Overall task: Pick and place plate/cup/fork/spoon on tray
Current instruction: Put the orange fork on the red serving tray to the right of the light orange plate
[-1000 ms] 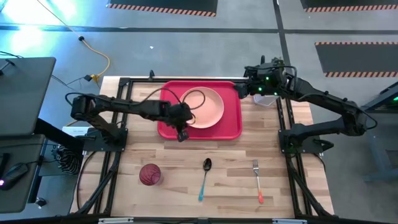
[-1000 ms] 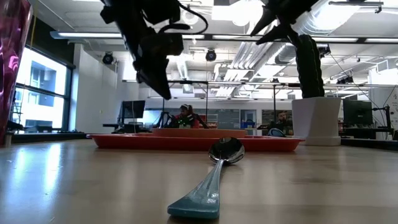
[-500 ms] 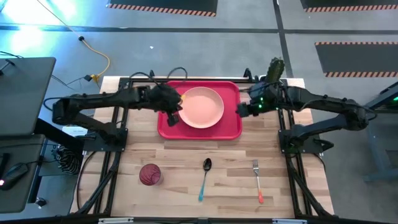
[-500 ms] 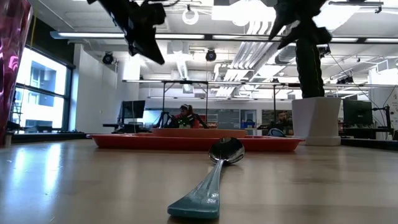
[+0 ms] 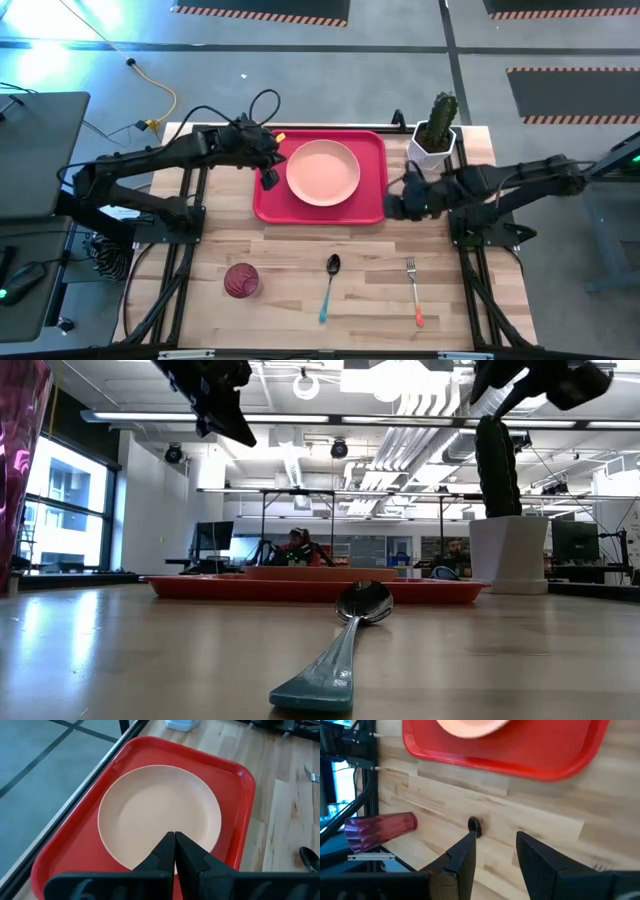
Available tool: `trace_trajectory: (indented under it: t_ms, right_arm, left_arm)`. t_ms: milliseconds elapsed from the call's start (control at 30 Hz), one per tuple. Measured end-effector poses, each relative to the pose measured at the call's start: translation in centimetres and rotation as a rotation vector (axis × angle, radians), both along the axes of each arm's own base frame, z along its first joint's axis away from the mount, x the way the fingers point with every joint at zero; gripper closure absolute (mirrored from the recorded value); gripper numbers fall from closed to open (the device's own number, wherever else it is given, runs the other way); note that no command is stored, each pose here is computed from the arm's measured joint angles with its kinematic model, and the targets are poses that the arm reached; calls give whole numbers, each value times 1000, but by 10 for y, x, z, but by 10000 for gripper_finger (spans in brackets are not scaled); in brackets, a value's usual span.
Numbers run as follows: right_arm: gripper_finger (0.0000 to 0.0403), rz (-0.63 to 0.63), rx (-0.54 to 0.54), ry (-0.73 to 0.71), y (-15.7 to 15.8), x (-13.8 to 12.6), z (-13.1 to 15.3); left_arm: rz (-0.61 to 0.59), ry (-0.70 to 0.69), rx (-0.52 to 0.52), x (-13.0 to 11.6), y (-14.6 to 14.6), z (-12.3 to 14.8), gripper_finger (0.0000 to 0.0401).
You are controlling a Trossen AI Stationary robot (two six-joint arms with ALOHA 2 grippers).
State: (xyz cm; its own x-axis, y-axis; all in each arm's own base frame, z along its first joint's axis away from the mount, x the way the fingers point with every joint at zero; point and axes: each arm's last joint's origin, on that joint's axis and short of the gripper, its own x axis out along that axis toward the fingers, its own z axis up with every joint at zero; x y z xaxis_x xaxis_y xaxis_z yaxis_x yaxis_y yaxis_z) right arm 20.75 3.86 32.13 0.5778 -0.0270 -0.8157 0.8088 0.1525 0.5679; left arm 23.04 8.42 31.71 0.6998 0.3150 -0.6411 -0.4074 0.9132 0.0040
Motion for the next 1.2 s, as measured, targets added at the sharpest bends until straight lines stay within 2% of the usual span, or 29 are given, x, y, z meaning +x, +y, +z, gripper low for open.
trace_trajectory:
  t_ms: [167,400,567,767,1033,1200]
  right_arm:
    - [272,3,41,67,29,8,-14]
    - [272,24,31,176,64,19,-40]
    - [272,3,81,258,88,20,-57]
    - [272,-27,125,342,114,14,-72]
    - [272,-78,103,430,135,0,-86]
    - [272,-62,102,547,144,-7,-95]
  left_arm:
    - [-27,1,22,-1,-1,2,401]
    - [-50,12,34,-1,-2,1,401]
    - [-53,23,28,-2,-2,0,401]
    - [-54,60,13,-4,-3,-3,401]
    - [-53,49,-34,-4,-4,-3,401]
    - [-32,33,-75,-4,-4,-3,401]
